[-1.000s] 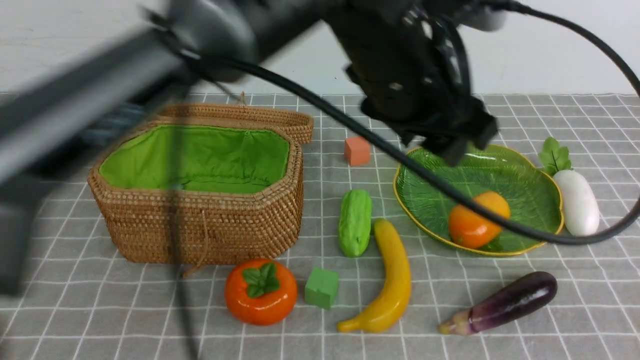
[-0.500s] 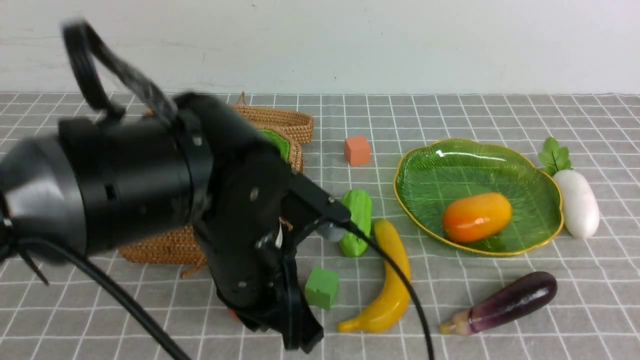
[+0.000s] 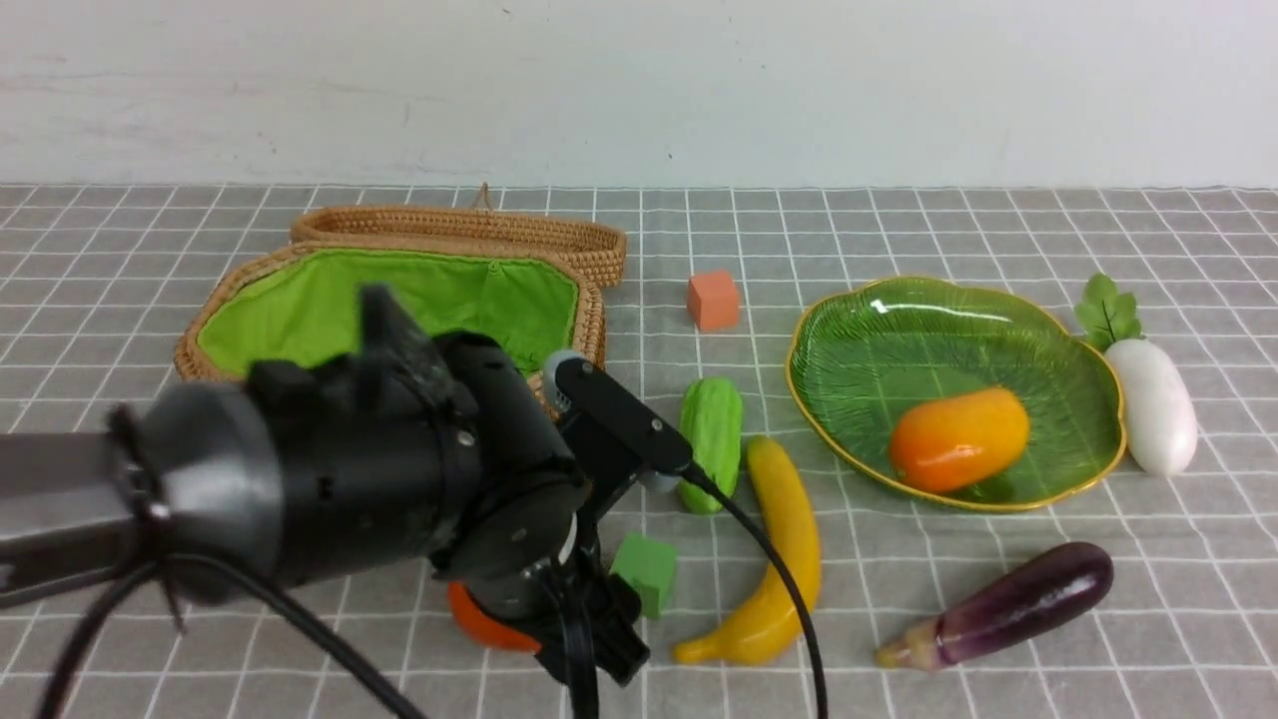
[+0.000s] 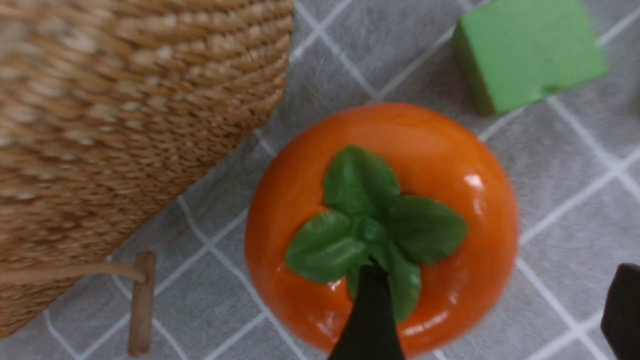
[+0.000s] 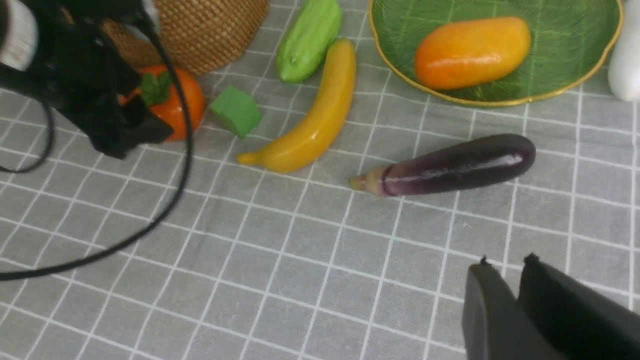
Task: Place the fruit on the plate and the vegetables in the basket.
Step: Grab a tomato with your left arm and place it on the plate on the right.
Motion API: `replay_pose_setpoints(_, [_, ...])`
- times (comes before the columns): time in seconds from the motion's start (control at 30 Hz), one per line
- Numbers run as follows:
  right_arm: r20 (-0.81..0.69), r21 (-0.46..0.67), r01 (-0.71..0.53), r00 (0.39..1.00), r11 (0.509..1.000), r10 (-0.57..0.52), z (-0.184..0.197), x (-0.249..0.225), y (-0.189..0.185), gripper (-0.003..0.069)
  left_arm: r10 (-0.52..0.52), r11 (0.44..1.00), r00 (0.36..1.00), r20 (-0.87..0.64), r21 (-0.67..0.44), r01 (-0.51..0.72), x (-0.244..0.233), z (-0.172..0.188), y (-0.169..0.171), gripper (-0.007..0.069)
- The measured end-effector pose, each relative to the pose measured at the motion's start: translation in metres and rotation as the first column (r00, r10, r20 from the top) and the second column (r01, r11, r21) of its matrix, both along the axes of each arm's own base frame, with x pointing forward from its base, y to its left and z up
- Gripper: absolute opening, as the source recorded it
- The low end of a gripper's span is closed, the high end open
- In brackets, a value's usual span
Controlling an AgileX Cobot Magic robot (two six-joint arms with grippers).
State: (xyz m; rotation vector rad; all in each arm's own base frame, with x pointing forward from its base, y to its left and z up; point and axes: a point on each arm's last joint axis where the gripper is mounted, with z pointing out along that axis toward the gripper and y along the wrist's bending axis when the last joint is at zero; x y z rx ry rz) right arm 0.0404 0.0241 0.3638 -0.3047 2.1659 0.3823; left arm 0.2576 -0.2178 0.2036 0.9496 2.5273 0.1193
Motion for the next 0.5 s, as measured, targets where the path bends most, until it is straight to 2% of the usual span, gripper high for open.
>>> replay_pose_setpoints(0.1, [0.013,0.004,-0.004,1.000,1.000,0.004,0.001,0.001,0.000,0.0104,-0.018,0.998,1.000,0.025,0.069,0.016,0.007,-0.012,0.000,0.0575])
replay_pose_setpoints(0.23, [0.018,0.018,-0.009,1.000,1.000,0.009,0.002,0.001,0.001,0.0106,-0.009,0.996,0.997,0.072,0.092,0.002,0.015,-0.022,-0.001,0.0578])
replay_pose_setpoints(0.5, [0.015,0.028,-0.018,1.000,0.999,0.017,0.002,0.000,0.003,0.0108,0.039,0.997,0.994,0.104,0.061,-0.045,0.020,-0.026,-0.003,0.0564])
